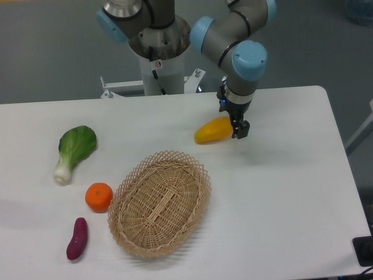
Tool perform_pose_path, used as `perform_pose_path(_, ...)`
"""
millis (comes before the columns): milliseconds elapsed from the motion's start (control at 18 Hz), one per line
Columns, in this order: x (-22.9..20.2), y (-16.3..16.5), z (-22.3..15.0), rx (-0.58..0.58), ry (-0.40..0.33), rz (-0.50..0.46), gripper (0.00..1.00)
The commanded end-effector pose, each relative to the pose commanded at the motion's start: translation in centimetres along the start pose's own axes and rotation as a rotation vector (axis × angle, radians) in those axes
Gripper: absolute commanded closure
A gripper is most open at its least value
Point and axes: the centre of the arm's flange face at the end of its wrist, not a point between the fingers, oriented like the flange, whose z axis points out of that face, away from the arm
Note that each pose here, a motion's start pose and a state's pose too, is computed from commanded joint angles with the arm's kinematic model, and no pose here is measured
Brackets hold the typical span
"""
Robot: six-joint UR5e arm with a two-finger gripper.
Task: Place the mango on the table
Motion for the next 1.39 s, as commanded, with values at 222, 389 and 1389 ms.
perform_pose_path(222, -3.9, 1.2, -2.6, -0.020, -0.061, -0.029, 0.00)
perform_pose_path(389, -6.5, 2.0, -3.9, -0.030, -0.093, -0.079, 0.00)
perform_pose_path(1389, -17.0, 6.0, -7.6, -0.020, -0.108, -0.341, 0.00)
